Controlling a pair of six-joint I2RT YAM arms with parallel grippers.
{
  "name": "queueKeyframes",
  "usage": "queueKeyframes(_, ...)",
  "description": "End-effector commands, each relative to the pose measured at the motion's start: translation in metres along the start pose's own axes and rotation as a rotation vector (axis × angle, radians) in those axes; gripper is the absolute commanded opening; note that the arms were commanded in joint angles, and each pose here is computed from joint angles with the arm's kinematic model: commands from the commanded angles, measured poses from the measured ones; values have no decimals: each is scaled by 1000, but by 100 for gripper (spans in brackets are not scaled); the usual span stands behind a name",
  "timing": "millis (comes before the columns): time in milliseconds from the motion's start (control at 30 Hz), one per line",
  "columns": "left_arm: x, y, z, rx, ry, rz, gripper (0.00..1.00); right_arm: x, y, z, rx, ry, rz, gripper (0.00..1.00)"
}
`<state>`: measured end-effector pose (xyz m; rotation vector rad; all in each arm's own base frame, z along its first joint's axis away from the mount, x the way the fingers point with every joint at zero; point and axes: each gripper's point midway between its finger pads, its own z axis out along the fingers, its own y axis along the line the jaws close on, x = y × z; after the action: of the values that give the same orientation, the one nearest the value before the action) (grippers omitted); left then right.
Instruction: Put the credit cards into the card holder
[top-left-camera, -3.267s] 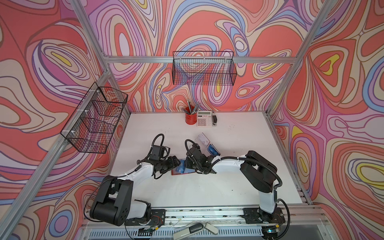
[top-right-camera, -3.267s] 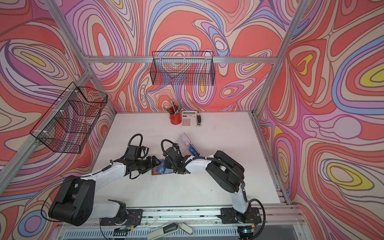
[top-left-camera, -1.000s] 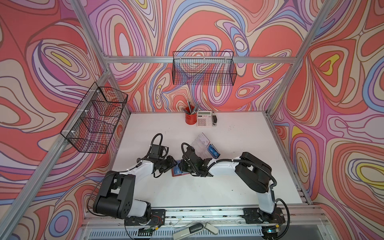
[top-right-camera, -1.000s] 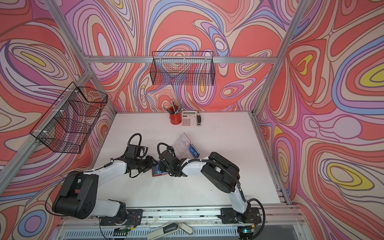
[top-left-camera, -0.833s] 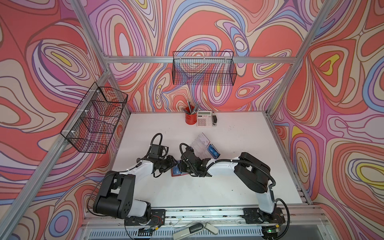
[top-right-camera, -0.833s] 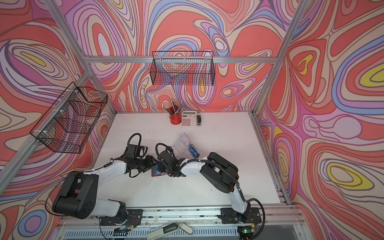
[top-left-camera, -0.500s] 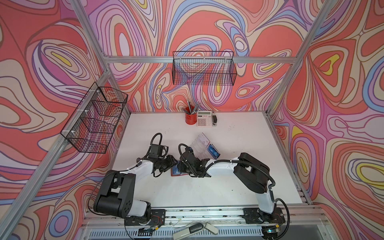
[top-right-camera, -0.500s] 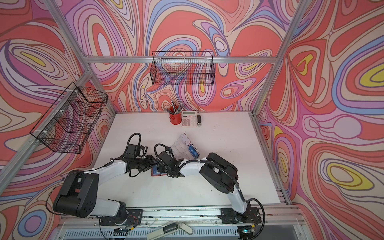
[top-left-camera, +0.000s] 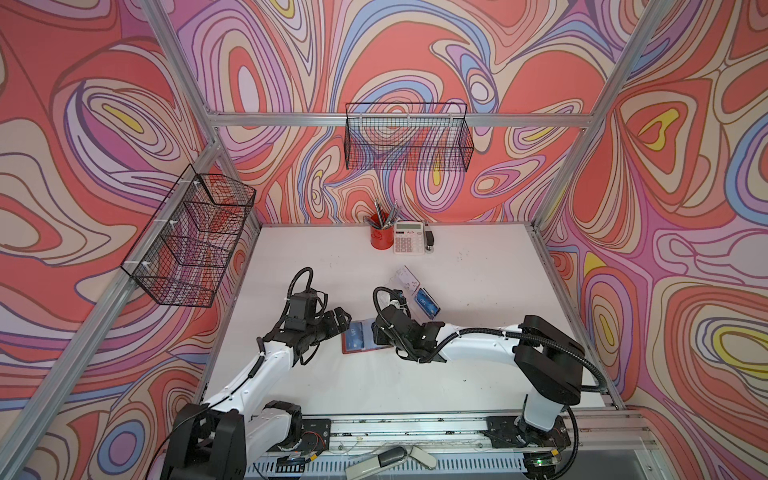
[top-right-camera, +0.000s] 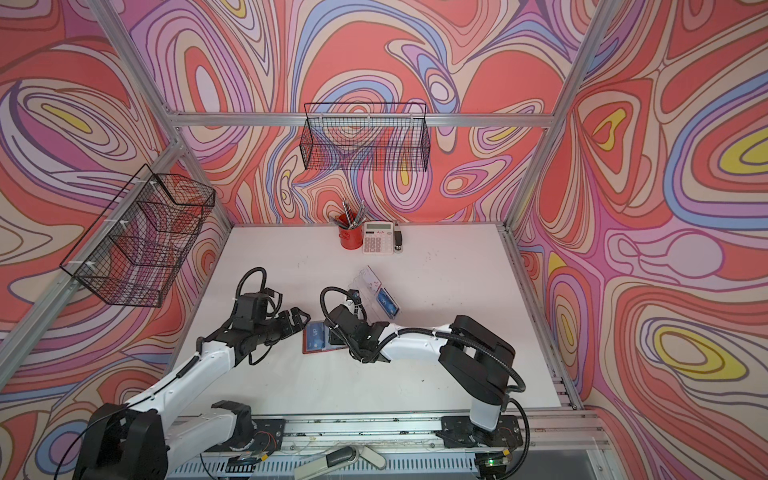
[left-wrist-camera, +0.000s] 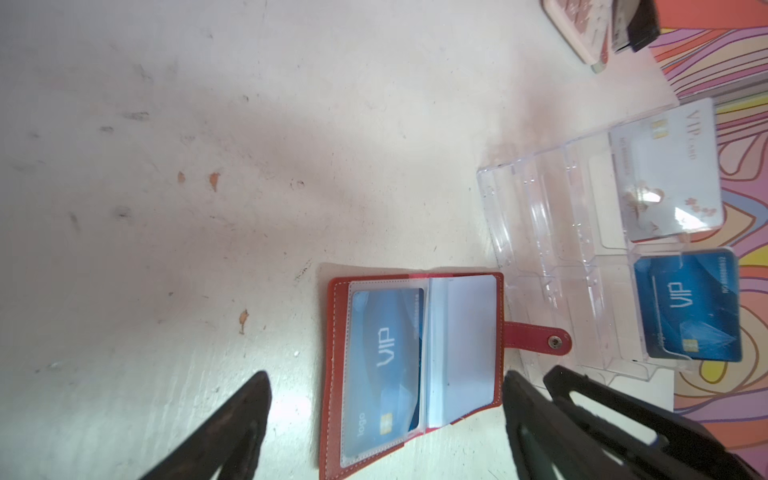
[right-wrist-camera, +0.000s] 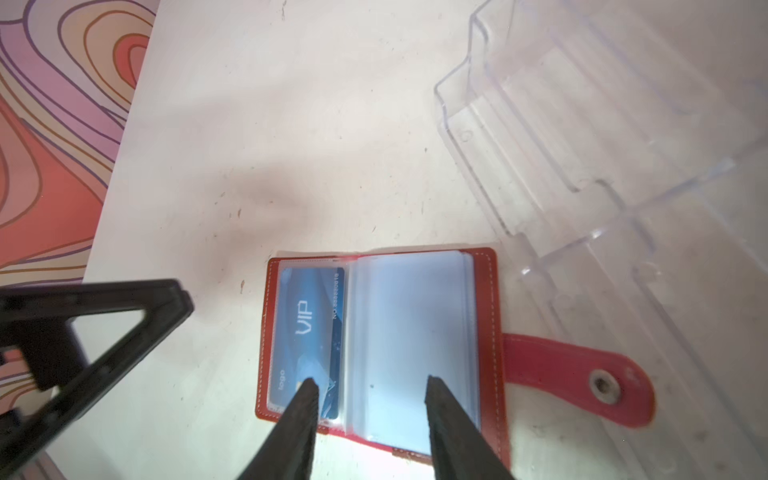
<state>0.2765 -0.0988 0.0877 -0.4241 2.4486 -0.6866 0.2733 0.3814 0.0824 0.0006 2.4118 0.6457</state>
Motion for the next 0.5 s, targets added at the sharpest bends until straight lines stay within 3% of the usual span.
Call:
queueKeyframes(0, 2, 5, -9, -11, -38, 45, 90, 2, -15, 6, 69, -25, -76, 46)
queueKeyframes(233, -4, -4, -20, 39, -100, 71, 90, 13, -29, 23, 137, 3, -107, 47)
queueKeyframes(467, 1, -5, -6, 43, -32, 54, 90, 23, -28, 32, 118, 29, -97, 47)
